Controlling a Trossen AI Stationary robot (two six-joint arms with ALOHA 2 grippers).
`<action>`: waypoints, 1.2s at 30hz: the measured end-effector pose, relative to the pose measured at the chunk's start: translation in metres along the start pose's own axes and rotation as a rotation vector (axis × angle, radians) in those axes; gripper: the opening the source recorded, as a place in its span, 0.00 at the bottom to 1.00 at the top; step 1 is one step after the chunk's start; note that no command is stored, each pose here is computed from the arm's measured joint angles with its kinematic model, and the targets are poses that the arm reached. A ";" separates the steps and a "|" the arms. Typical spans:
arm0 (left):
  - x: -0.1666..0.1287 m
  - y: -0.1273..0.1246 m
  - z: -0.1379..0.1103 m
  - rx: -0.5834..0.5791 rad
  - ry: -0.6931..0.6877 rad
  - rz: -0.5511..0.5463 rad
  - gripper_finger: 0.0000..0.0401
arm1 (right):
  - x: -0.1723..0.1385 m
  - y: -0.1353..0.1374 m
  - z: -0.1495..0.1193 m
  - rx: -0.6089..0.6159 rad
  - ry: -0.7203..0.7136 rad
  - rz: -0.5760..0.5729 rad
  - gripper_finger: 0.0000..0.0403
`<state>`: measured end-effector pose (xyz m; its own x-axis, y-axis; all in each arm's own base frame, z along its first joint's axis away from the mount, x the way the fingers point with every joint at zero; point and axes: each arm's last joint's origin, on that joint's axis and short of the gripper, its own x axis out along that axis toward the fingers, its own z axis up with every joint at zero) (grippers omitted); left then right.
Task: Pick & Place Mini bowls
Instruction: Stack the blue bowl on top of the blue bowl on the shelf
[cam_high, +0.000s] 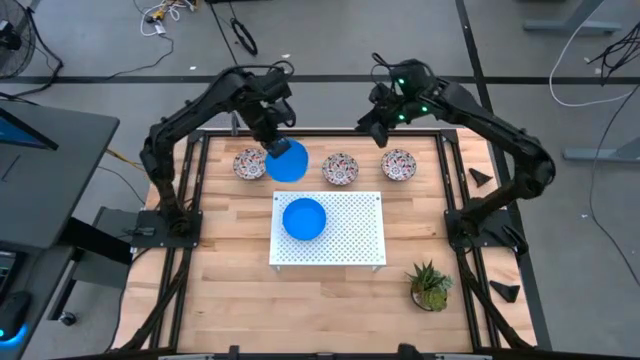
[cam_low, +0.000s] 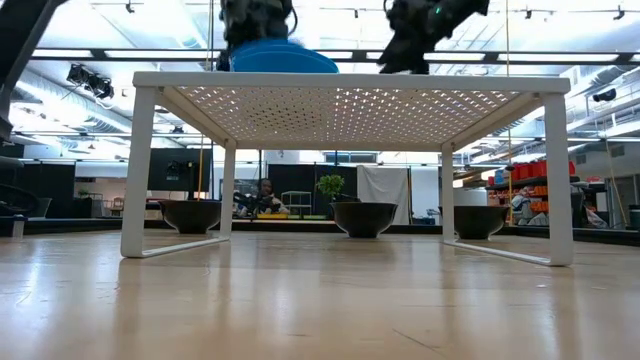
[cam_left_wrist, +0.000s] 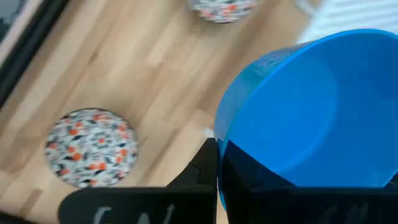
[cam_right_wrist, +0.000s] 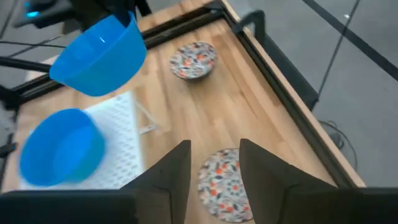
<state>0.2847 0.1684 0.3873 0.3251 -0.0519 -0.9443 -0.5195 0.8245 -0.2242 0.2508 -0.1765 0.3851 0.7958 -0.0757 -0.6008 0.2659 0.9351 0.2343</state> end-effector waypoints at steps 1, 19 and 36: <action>-0.005 -0.005 -0.003 0.013 -0.013 -0.020 0.01 | -0.005 0.006 0.000 -0.008 -0.005 0.008 0.34; -0.022 -0.087 -0.040 0.037 0.013 -0.208 0.01 | -0.052 0.063 -0.003 0.018 -0.099 0.120 0.34; -0.005 -0.107 -0.041 -0.267 0.068 -0.122 0.01 | -0.049 0.075 -0.005 -0.013 -0.067 0.243 0.34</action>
<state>0.3068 0.0572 0.4059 0.3486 -0.1865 -0.9185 -0.6723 0.6331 -0.3837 0.2286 -0.1012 0.4286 0.8699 0.1293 -0.4759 0.0557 0.9330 0.3554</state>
